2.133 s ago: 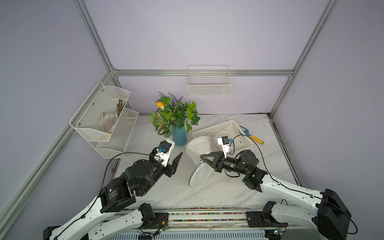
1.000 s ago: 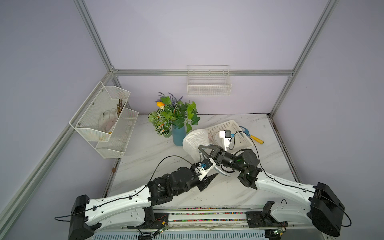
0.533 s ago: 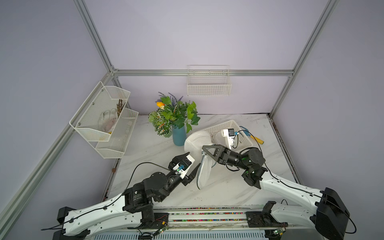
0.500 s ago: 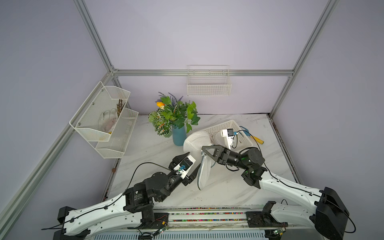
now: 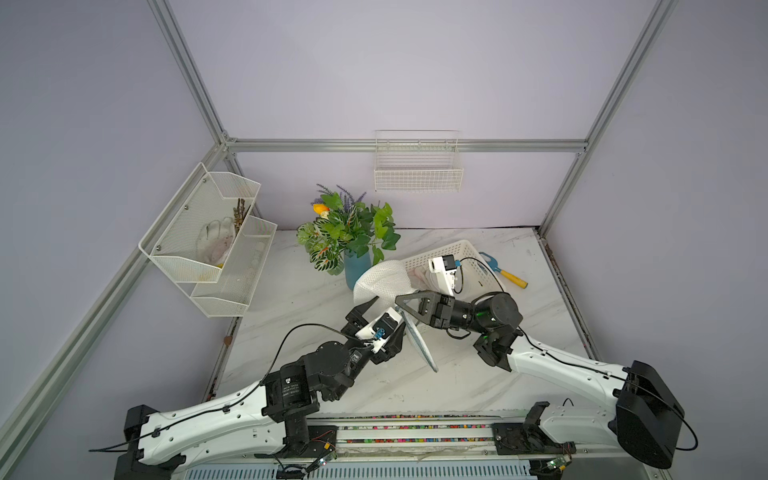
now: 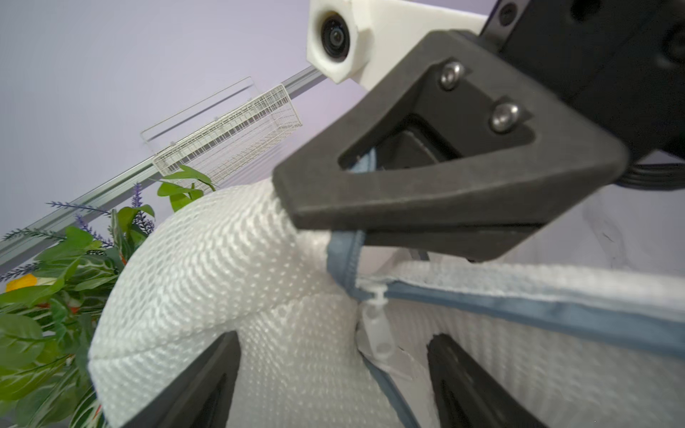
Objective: Turn the laundry bag inside out
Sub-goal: Turn over the laundry bag.
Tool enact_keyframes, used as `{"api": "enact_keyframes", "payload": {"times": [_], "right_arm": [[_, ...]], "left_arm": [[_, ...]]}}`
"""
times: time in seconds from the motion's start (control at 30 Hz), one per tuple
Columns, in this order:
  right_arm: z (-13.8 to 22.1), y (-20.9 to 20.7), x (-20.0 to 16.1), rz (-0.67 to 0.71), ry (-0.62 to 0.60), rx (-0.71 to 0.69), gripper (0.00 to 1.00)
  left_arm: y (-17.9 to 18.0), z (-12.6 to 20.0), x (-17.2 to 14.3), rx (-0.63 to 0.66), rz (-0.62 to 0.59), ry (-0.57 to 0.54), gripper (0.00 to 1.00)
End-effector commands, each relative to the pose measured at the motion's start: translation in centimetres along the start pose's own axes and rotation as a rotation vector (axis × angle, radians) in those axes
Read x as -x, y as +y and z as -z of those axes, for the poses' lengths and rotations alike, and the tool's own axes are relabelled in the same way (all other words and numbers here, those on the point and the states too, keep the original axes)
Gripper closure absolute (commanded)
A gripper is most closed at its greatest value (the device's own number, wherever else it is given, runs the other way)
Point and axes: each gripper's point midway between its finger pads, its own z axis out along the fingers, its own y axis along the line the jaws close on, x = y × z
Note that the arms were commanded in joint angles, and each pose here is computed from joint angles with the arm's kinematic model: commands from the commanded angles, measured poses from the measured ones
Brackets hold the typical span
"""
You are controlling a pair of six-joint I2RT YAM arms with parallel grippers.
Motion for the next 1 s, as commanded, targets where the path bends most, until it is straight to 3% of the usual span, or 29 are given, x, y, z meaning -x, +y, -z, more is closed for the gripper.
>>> {"api": "enact_keyframes", "payload": {"times": [0.0,0.43,0.57,0.77,0.87,0.97], "right_arm": [[-0.3,3.1,0.8,0.031,-0.013,0.11,1.0],[-0.3,4.1,1.0,0.02,-0.019,0.159,1.0],[-0.1,3.5,0.8,0.021,-0.022,0.143,1.0],[1.1,0.0,1.2,0.067,-0.043,-0.045,1.0],[1.7,-2.4,0.8,0.104,-0.012,-0.181,0.98],[2.4,-4.4,0.2,0.15,0.028,-0.305,0.86]], "left_arm": [[2.1,0.2,0.1,0.11,0.014,0.005,0.19],[2.3,-0.4,-1.8,0.088,0.044,0.049,0.51],[1.9,-0.8,-1.4,0.052,0.048,0.037,0.68],[1.2,0.4,-0.9,-0.05,0.051,0.037,0.99],[1.1,1.3,-0.7,-0.102,0.056,0.059,1.0],[1.3,1.9,-1.3,-0.129,0.05,0.132,1.0]]}}
